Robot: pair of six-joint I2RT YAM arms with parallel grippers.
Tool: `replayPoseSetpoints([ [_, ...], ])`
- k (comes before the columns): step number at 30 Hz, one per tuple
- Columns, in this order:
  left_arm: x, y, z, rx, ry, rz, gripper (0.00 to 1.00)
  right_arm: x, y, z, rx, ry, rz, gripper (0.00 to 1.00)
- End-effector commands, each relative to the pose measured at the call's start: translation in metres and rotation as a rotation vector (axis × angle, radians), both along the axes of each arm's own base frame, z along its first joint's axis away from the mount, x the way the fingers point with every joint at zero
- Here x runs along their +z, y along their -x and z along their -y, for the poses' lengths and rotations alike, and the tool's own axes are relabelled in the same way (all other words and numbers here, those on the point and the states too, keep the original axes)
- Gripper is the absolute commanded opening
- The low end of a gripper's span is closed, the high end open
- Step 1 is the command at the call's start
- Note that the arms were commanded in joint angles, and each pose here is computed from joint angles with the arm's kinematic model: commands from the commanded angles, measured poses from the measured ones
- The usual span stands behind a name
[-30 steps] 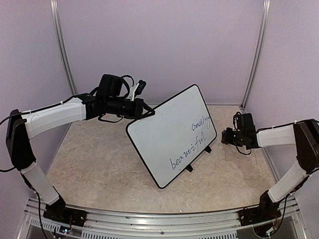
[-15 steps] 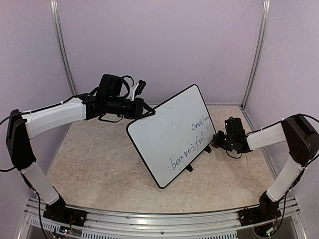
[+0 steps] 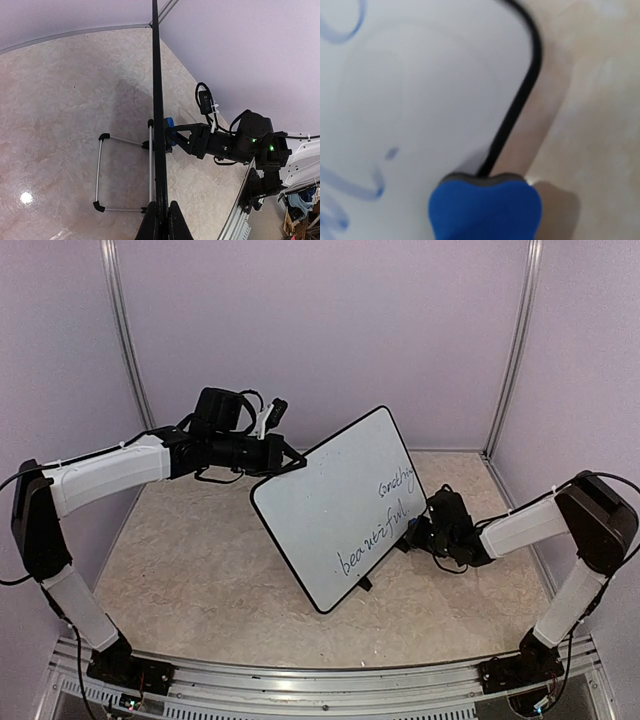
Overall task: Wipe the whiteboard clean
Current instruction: Erase the whiteboard at the center of the board.
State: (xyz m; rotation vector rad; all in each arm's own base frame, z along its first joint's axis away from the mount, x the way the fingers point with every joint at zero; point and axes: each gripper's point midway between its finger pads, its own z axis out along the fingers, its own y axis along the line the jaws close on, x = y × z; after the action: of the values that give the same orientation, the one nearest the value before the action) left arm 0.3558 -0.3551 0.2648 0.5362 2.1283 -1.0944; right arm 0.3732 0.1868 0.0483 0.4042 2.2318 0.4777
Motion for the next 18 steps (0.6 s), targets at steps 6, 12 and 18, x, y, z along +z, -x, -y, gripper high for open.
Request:
replayPoseSetpoints([
  [6,0.046,0.011,0.003,-0.098,-0.015,0.199,0.00,0.008,0.047,-0.036,0.134,-0.067,-0.050,0.29],
  [12,0.038,0.036,0.004,-0.171,-0.077,0.198,0.00,0.019,0.061,-0.048,0.187,-0.056,-0.024,0.29],
  [18,0.036,0.037,0.001,-0.185,-0.105,0.208,0.00,0.037,0.067,-0.051,0.189,0.032,0.027,0.29],
])
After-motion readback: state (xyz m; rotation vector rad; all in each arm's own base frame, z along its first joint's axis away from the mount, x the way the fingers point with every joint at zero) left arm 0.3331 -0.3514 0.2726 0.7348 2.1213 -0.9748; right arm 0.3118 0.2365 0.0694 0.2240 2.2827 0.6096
